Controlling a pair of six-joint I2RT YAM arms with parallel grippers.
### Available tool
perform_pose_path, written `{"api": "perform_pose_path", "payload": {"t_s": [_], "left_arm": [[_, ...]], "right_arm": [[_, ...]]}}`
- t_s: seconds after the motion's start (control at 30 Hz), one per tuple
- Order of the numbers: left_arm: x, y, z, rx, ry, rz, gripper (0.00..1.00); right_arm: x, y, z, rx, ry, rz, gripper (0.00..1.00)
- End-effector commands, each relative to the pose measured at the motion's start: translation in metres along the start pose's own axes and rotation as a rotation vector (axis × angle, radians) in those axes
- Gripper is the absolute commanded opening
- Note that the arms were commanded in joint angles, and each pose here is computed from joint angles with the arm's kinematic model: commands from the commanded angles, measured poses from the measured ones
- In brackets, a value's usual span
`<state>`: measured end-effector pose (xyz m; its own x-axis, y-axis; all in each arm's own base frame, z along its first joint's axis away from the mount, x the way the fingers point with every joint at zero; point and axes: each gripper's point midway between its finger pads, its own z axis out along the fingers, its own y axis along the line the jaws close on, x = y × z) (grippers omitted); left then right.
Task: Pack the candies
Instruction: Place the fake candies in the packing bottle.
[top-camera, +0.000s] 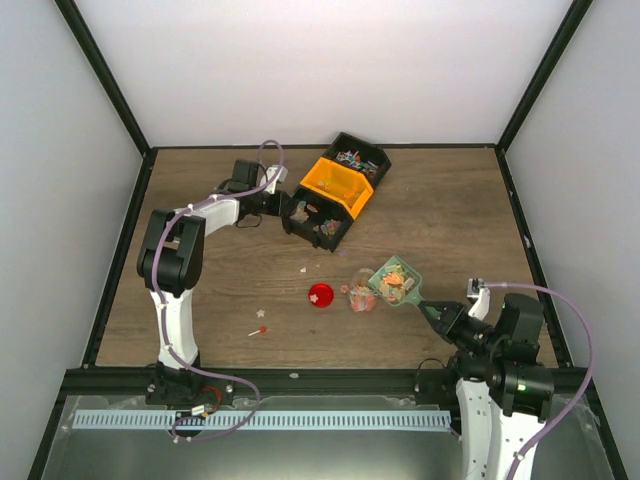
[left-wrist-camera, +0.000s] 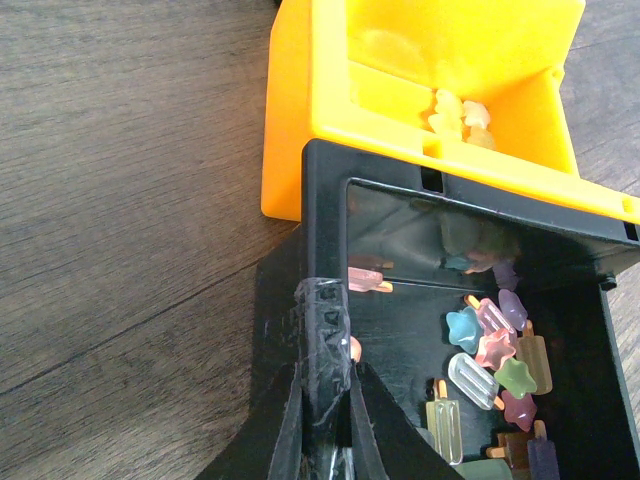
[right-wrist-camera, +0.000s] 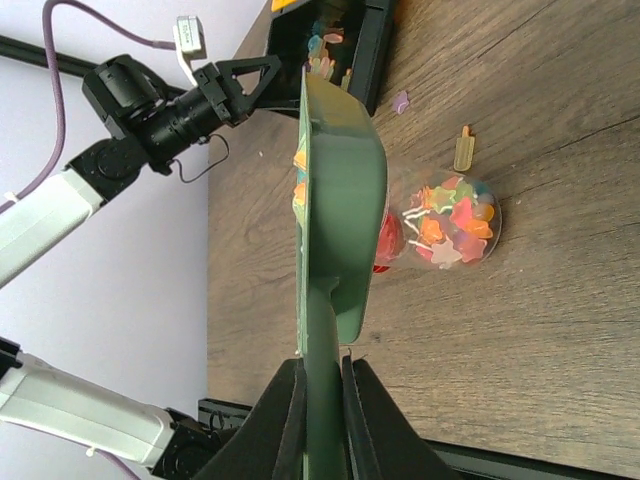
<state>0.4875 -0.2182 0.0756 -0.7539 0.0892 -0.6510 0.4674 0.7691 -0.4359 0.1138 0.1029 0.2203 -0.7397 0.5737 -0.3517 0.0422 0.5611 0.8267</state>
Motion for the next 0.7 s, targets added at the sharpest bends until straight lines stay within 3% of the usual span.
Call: {"api": "perform_pose_path", "payload": {"t_s": [0.0, 0.67], "left_arm": [[0.017, 0.0, 0.004, 0.012, 0.04, -0.02, 0.04], [0.019, 0.002, 0.007, 0.01, 0.046, -0.018, 0.04]], "right_arm": [[0.0, 0.008, -0.002, -0.027, 0.011, -0.041, 0.01], [-0.01, 0.009, -0.011, 0.062, -0.014, -0.117, 0.01]]}}
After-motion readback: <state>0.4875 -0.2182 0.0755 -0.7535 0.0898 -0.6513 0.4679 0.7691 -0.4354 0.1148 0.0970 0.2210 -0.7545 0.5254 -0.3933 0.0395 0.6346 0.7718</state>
